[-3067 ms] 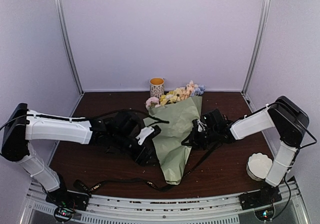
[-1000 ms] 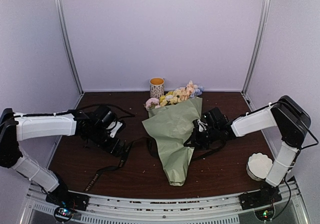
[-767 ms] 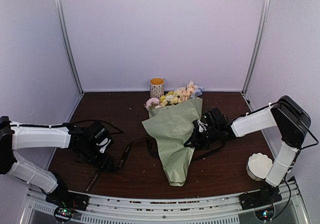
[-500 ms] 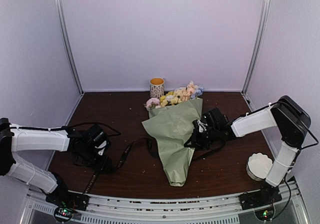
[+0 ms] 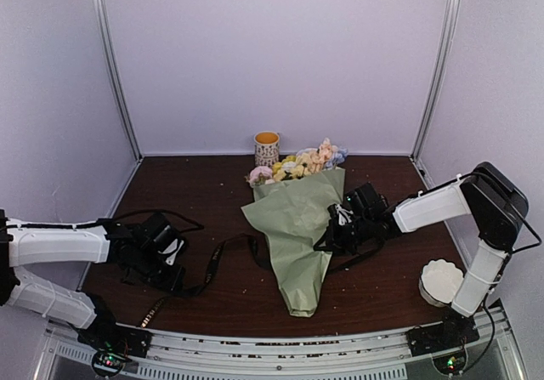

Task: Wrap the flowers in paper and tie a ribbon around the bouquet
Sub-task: Pick up the center of the board from the right side of the ribbon, then place the left side of the ribbon on the folded bouquet, then pick up the right side of the ribbon from the center of the board.

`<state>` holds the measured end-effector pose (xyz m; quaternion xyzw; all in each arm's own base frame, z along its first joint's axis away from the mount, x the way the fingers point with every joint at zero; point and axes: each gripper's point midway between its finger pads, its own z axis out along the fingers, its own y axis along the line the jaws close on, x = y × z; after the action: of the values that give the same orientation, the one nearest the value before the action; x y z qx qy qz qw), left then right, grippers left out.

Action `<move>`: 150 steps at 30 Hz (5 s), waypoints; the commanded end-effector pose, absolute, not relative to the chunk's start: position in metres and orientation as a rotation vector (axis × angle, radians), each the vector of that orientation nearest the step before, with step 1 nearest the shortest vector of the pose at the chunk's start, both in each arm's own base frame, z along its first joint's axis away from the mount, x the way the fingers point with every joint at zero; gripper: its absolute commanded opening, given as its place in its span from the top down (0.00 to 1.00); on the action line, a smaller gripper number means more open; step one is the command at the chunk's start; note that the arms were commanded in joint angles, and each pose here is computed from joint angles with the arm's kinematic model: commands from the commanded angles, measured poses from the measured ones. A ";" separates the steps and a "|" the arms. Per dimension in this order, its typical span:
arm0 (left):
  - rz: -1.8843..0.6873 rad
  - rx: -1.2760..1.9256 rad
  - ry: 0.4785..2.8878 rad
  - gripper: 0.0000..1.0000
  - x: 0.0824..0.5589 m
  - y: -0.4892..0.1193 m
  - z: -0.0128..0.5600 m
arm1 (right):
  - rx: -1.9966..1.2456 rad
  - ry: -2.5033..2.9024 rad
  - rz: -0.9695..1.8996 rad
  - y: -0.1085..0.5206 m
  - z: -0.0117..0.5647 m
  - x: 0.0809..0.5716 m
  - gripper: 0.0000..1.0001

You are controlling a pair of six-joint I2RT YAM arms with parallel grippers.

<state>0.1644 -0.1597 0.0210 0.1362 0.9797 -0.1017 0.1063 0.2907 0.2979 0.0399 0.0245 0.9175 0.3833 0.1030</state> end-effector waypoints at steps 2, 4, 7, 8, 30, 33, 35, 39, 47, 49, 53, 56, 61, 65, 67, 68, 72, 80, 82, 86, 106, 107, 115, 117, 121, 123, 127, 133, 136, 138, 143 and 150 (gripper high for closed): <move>-0.289 0.403 2.817 1.00 0.174 -0.160 0.049 | 0.072 2.723 1.092 0.291 0.038 0.289 1.00; -0.256 0.400 2.814 0.90 0.172 -0.156 0.055 | 0.071 2.726 1.091 0.291 0.037 0.289 1.00; -0.210 0.374 2.818 0.54 0.164 -0.153 0.059 | 0.070 2.729 1.098 0.292 0.037 0.289 1.00; -0.187 0.368 2.834 0.47 0.160 -0.151 0.057 | 0.068 2.728 1.101 0.292 0.037 0.289 1.00; 0.003 0.413 2.827 1.00 0.153 -0.149 0.025 | 0.055 2.734 1.106 0.293 0.037 0.288 1.00; 0.006 0.430 2.678 1.00 0.182 -0.160 0.058 | 0.057 2.739 1.103 0.292 0.034 0.287 1.00; 0.020 0.474 2.578 1.00 0.203 -0.172 0.079 | 0.057 2.742 1.106 0.292 0.033 0.286 1.00; 0.039 0.554 2.476 1.00 0.249 -0.200 0.098 | 0.052 2.736 1.124 0.295 0.036 0.287 1.00; 0.128 0.441 2.369 1.00 0.376 -0.188 0.148 | 0.023 2.722 1.148 0.296 0.052 0.284 1.00; 0.106 0.389 2.336 1.00 0.404 -0.184 0.180 | 0.035 2.720 1.150 0.295 0.052 0.284 1.00; -0.047 0.482 2.133 1.00 0.424 -0.216 0.279 | 0.051 2.717 1.153 0.295 0.051 0.285 1.00; -0.294 0.728 1.979 1.00 0.395 -0.268 0.327 | 0.064 2.710 1.160 0.297 0.050 0.287 1.00; -0.574 1.231 1.727 1.00 0.291 -0.336 0.333 | 0.076 2.700 1.171 0.299 0.051 0.290 1.00; -0.745 1.346 1.565 1.00 0.246 -0.367 0.339 | 0.075 2.710 1.154 0.297 0.046 0.290 1.00; -0.793 1.296 1.562 1.00 0.254 -0.380 0.348 | 0.077 2.718 1.149 0.297 0.043 0.288 1.00; -0.816 1.267 1.570 1.00 0.262 -0.389 0.350 | 0.080 2.722 1.145 0.296 0.041 0.288 1.00; -0.862 1.220 1.755 1.00 0.308 -0.435 0.308 | 0.087 2.730 1.111 0.293 0.038 0.290 1.00; -0.789 1.123 2.269 1.00 0.373 -0.462 0.124 | 0.085 2.739 1.019 0.283 0.037 0.290 0.94; -0.786 1.111 2.330 1.00 0.375 -0.456 0.095 | 0.083 2.732 0.998 0.281 0.040 0.292 0.91; -0.786 1.134 2.395 1.00 0.367 -0.450 0.056 | 0.053 2.719 0.898 0.270 0.053 0.295 0.76; -0.864 1.167 2.396 1.00 0.349 -0.441 0.033 | 0.255 2.802 0.020 0.097 0.042 0.351 0.29; -0.866 1.171 2.396 1.00 0.348 -0.441 0.032 | 0.249 2.813 0.017 0.097 0.039 0.352 0.32; -0.844 1.171 2.385 1.00 0.349 -0.438 0.036 | 0.276 2.869 0.112 0.086 0.035 0.358 0.71; -0.836 1.172 2.383 1.00 0.350 -0.438 0.036 | 0.277 2.881 0.135 0.083 0.035 0.357 0.74; -0.832 1.171 2.387 1.00 0.350 -0.436 0.035 | 0.280 2.887 0.163 0.077 0.037 0.355 0.72; -0.832 1.169 2.389 1.00 0.350 -0.436 0.035 | 0.266 2.905 0.176 0.079 0.036 0.356 0.64; -0.827 1.163 2.387 1.00 0.352 -0.435 0.037 | 0.258 2.935 0.197 0.083 0.031 0.356 0.60; -0.818 1.158 2.388 1.00 0.354 -0.433 0.037 | 0.147 3.042 0.158 0.095 0.024 0.346 0.59; -0.815 1.153 2.390 1.00 0.355 -0.432 0.036 | 0.058 3.083 0.069 0.103 0.021 0.345 0.65; -0.816 1.146 2.393 1.00 0.356 -0.431 0.036 | 0.075 3.063 0.075 0.103 0.023 0.349 0.79; -0.816 1.151 2.396 1.00 0.354 -0.429 0.035 | 0.161 2.937 0.016 0.079 0.054 0.368 1.00; -0.817 1.134 2.399 1.00 0.356 -0.426 0.032 | 0.126 2.415 0.023 0.069 0.234 0.422 1.00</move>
<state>0.3523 -0.4369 0.0315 0.4068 0.8446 -0.2998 0.1771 0.3893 0.0630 0.1042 0.0729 0.9828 0.0025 0.1696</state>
